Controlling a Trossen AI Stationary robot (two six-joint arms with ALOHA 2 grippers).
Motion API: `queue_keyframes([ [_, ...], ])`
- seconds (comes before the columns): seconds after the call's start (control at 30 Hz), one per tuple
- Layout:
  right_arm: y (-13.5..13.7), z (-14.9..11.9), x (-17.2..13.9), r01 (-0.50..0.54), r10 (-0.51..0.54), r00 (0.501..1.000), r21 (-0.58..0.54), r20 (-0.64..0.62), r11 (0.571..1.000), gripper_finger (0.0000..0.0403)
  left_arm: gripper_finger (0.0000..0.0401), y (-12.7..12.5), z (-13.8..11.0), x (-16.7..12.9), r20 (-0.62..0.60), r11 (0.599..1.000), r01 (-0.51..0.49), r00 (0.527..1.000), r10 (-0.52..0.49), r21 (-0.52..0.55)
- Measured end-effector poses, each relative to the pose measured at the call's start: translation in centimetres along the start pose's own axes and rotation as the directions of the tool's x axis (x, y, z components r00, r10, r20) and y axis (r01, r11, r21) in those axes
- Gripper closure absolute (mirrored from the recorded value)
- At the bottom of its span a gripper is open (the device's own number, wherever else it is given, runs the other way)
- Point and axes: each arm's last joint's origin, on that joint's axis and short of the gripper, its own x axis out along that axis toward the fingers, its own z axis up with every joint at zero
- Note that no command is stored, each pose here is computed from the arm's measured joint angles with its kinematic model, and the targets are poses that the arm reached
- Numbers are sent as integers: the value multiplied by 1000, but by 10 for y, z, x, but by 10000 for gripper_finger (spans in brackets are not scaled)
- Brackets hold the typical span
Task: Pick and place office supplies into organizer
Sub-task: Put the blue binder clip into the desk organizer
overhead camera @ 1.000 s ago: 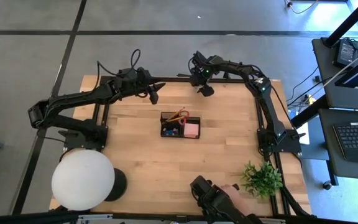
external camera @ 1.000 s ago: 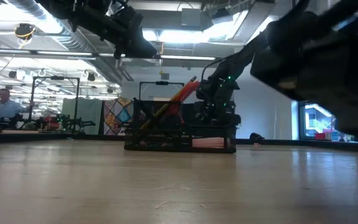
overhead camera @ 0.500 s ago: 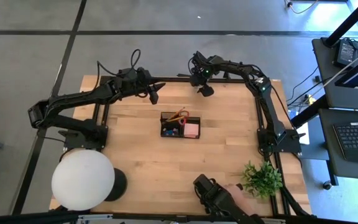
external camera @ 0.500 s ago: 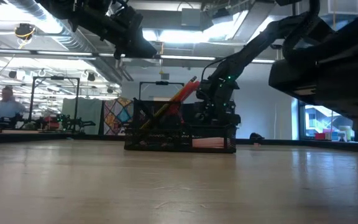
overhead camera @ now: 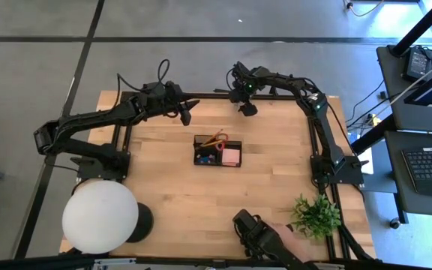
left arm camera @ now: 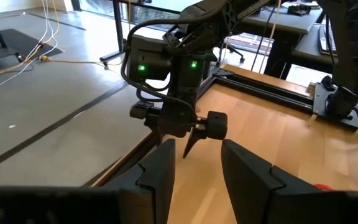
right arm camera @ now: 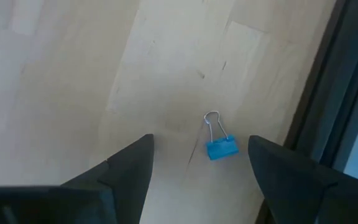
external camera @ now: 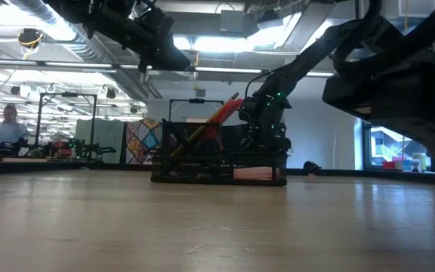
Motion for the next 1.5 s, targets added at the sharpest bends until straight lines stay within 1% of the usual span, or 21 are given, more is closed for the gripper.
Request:
queue_keyframes([
  [0.67,-1,1,1,0,1,999,-10,32,1000,142,276,0,0,0,-1,1000,0,1000,0,-9],
  [0.8,-1,1,1,-5,5,999,-9,32,1000,158,276,0,0,0,-1,1000,0,1000,0,-9],
  [1.13,0,1,1,-12,12,999,-9,32,1000,216,276,0,0,0,-2,1000,0,1000,0,-9],
  [1.5,-1,1,1,-3,4,999,-8,35,1000,254,276,0,-1,0,-6,1000,0,1000,0,-9],
])
